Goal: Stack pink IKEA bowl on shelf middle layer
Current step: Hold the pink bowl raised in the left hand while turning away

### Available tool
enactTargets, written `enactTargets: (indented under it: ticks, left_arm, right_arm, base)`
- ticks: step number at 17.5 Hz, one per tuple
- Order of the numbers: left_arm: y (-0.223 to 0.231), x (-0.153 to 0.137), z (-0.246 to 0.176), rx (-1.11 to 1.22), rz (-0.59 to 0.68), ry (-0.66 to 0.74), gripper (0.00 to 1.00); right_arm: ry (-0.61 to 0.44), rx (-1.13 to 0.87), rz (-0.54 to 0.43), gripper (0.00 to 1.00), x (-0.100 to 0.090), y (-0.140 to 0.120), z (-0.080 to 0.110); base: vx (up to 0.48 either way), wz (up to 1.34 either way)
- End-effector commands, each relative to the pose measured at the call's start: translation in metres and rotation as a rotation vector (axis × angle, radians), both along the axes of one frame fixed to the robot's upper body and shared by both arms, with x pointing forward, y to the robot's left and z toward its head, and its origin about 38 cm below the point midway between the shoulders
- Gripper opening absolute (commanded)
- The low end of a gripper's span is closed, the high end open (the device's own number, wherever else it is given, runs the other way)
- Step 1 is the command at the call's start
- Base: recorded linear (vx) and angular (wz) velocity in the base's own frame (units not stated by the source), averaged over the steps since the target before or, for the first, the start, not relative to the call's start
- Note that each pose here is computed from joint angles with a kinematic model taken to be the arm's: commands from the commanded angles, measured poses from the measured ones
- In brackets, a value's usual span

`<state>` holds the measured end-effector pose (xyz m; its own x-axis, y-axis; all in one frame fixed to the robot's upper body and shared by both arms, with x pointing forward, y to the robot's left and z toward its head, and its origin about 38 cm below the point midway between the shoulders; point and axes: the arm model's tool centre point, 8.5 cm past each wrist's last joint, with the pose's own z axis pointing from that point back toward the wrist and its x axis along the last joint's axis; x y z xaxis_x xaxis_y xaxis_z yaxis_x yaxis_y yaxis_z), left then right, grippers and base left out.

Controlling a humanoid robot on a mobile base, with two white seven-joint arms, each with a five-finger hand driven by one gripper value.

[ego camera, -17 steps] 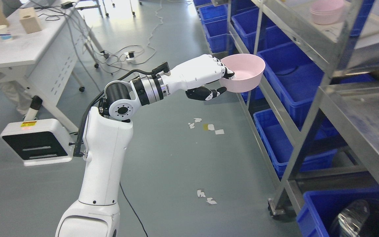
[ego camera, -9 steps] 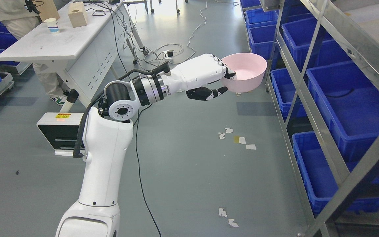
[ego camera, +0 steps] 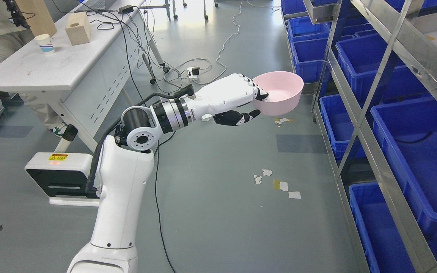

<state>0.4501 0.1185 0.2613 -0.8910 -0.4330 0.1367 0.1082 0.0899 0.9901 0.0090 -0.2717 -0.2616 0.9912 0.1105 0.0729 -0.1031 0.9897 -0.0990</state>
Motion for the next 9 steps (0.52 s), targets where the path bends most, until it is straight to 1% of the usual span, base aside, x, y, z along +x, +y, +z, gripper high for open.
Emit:
enactTargets:
  ticks: [1, 5, 9]
  left_arm:
    - [0.0072, -0.0023, -0.0037, 0.017, 0.000, -0.012, 0.02]
    - [0.0074, -0.0032, -0.0032, 0.010, -0.006, -0.025, 0.02]
    - [0.0039, -0.0058, -0.0031, 0.016, -0.029, -0.042, 0.02]
  right_arm:
    - [-0.012, -0.023, 0.001, 1.00, 0.0030, -0.0115, 0.0009]
    - [-0.014, -0.023, 0.001, 1.00, 0.0040, -0.0115, 0.0010]
    - [-0.014, -0.023, 0.001, 1.00, 0.0040, -0.0115, 0.0010]
  base:
    - [0.368, -0.04]
    - [0.400, 0.01]
    - [0.448, 0.00]
